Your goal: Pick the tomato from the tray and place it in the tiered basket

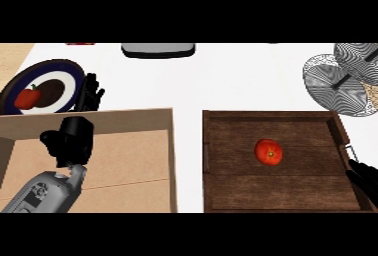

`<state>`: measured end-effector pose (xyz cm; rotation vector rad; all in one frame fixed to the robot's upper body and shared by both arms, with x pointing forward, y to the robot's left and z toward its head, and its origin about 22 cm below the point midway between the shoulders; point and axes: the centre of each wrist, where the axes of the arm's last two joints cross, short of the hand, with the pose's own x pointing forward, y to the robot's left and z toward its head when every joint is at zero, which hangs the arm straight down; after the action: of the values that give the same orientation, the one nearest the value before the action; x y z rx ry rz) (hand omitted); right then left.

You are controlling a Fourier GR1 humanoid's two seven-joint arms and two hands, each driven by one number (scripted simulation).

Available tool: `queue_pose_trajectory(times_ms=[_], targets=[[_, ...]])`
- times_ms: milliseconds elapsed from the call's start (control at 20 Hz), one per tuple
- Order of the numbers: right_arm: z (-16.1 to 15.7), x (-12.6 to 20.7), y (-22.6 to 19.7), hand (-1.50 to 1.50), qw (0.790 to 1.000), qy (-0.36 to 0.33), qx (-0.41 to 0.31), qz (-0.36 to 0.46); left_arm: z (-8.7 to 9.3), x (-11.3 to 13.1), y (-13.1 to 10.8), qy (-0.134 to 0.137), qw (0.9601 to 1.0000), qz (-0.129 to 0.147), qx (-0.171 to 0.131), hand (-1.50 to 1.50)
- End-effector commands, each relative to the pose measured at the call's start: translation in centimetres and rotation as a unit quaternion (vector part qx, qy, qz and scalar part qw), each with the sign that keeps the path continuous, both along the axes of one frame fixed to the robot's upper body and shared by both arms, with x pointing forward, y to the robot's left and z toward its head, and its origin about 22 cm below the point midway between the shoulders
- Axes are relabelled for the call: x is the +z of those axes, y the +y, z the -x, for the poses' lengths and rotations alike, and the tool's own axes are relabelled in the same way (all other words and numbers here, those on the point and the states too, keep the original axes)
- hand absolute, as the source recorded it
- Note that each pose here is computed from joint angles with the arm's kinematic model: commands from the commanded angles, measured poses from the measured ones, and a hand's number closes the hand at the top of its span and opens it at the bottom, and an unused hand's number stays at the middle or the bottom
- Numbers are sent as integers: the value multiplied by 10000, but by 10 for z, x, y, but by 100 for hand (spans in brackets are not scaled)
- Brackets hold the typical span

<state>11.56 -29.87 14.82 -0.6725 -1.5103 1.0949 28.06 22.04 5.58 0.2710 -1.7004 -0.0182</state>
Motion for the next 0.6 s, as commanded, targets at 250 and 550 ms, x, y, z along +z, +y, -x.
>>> queue_pose_trajectory(times_ms=[250, 550], targets=[[2, 11, 24, -150, 9869, -666, -335, 1428, 14, -17, -10, 235, 9987, -90, -442, 0], [-7, 6, 36, -150, 9803, -804, -147, 1798, 6, -21, -25, 266, 9984, -57, -488, 0]])
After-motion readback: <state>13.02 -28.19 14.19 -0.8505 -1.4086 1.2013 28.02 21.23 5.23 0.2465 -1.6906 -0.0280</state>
